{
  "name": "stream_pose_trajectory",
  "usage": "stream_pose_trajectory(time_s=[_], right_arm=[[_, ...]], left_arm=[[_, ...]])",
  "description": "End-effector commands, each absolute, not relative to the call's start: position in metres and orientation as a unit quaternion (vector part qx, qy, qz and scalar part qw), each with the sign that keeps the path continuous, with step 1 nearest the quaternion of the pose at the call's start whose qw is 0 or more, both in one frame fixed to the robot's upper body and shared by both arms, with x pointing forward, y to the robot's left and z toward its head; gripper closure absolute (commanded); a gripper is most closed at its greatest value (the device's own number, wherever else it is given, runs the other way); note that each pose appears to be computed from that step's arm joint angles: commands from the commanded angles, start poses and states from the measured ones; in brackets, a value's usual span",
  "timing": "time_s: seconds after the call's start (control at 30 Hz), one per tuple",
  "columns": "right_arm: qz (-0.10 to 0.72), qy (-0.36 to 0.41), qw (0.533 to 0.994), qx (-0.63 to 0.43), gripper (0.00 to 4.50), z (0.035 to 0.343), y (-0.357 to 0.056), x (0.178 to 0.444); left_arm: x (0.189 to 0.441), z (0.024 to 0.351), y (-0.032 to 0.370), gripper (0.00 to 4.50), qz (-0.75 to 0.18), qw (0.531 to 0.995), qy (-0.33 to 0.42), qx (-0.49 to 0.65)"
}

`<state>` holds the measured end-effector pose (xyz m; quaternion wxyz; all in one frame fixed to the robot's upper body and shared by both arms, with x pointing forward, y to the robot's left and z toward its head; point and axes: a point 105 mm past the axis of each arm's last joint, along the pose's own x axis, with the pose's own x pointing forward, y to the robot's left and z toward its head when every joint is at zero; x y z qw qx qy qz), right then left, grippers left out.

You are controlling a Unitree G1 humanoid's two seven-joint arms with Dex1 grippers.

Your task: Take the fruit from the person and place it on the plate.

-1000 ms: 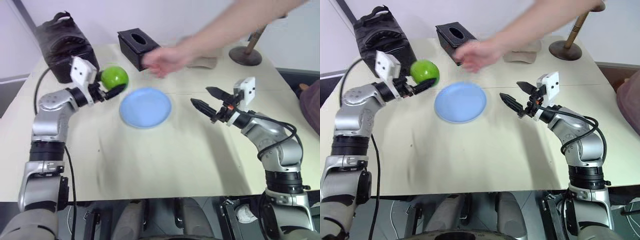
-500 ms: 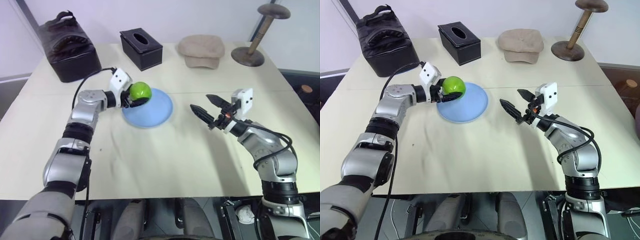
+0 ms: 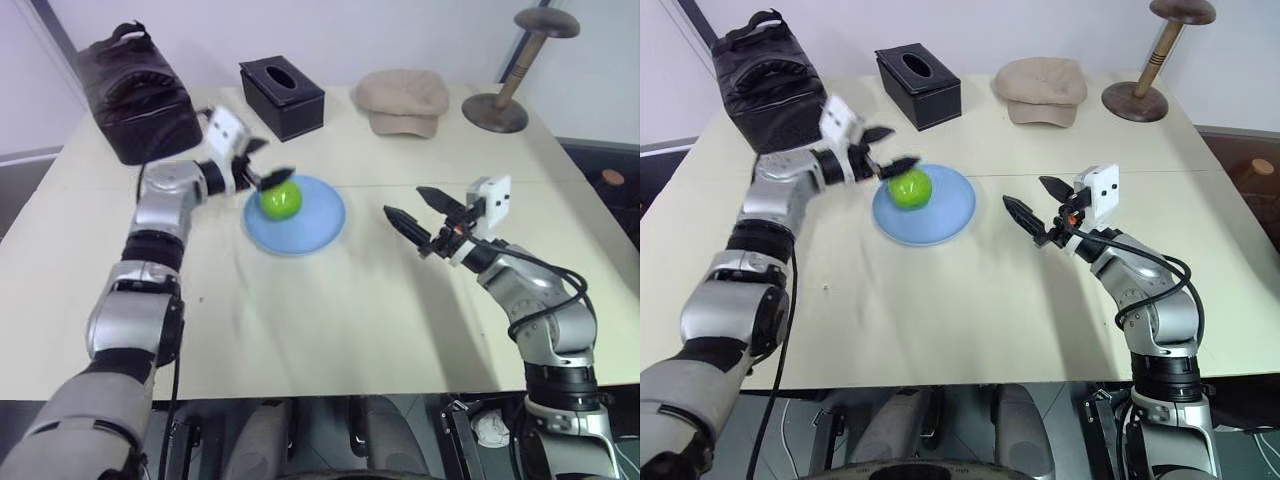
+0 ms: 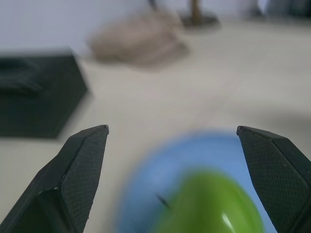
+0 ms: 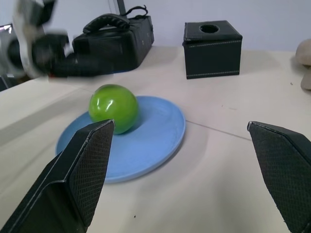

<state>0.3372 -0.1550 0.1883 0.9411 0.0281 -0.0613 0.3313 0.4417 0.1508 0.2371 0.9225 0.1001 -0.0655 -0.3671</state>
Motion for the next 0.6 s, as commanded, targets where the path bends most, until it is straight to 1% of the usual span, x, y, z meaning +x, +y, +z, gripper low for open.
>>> stream_pose_trajectory(time_s=[0.03,0.1,0.17,0.27,0.37,0.43,0.5,0.6], right_arm=[[0.33,-0.096,0.939,0.02,0.0,0.206,-0.16,0.341],[0.322,-0.102,0.941,0.014,0.0,0.208,-0.163,0.346],[0.306,-0.11,0.946,0.005,0.0,0.211,-0.169,0.355],[0.287,-0.12,0.95,-0.002,0.0,0.214,-0.174,0.365],[0.282,-0.125,0.951,-0.005,0.0,0.216,-0.174,0.373],[0.282,-0.127,0.951,-0.005,0.0,0.216,-0.175,0.375],[0.278,-0.129,0.952,0.001,0.0,0.216,-0.175,0.379],[0.277,-0.129,0.952,0.006,0.0,0.216,-0.176,0.384]], left_arm=[[0.432,0.291,0.189,0.07,-0.312,0.936,-0.143,0.075],[0.422,0.301,0.206,0.07,-0.291,0.942,-0.159,0.058],[0.404,0.297,0.222,0.07,-0.269,0.948,-0.16,0.062],[0.385,0.28,0.237,0.07,-0.237,0.959,-0.134,0.081],[0.358,0.255,0.263,0.07,-0.164,0.977,-0.109,0.078],[0.348,0.25,0.269,0.07,-0.137,0.983,-0.104,0.064],[0.33,0.237,0.275,0.07,-0.108,0.988,-0.095,0.048],[0.313,0.22,0.28,0.07,-0.085,0.993,-0.077,0.04]])
